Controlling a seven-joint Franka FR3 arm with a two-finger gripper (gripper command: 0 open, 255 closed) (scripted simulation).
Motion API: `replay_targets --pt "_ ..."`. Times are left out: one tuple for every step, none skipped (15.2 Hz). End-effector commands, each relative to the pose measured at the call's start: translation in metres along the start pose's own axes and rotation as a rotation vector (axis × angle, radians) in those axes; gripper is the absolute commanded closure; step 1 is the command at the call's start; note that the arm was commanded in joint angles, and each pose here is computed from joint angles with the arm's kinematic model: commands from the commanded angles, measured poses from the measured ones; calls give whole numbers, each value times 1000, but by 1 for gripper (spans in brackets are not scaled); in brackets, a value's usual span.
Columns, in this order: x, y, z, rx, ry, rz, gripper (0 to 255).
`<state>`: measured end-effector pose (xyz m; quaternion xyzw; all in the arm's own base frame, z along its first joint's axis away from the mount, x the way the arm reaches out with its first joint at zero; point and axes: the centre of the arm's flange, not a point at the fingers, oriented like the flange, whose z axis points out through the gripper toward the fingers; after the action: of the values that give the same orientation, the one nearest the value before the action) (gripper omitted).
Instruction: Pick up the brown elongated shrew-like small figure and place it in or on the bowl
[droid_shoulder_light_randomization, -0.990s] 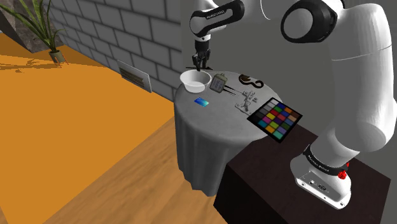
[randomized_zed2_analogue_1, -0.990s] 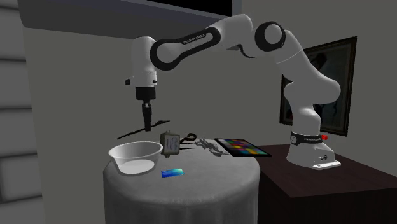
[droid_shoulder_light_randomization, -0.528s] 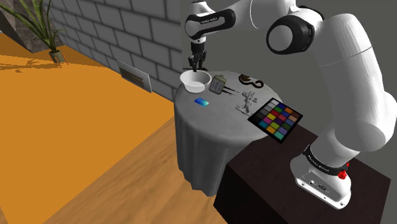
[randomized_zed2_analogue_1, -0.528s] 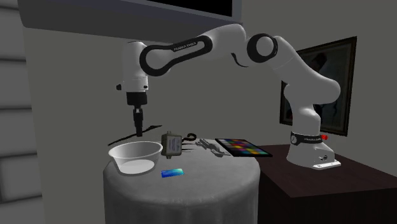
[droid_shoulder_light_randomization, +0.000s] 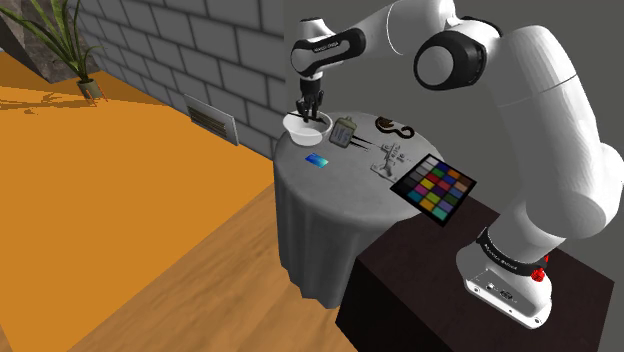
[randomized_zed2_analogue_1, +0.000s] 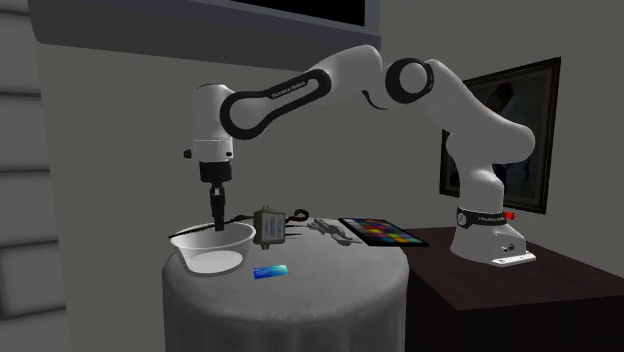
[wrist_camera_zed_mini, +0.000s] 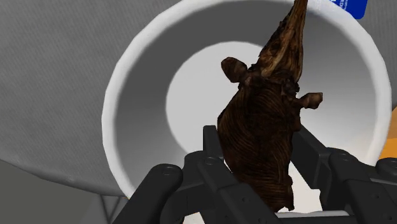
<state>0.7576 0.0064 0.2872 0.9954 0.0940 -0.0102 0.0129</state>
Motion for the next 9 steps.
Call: replay_targets --pt "1 -1 10 0 1 0 255" --pt "1 -1 12 0 1 0 255" --pt "1 -1 12 0 1 0 255" --pt "1 -1 12 0 1 0 255" --pt "1 -1 12 0 1 0 255" --pt "1 -1 12 0 1 0 255" --pt "1 -1 12 0 1 0 255" --pt "1 -1 12 0 1 0 255" --pt "1 -1 12 0 1 0 255"
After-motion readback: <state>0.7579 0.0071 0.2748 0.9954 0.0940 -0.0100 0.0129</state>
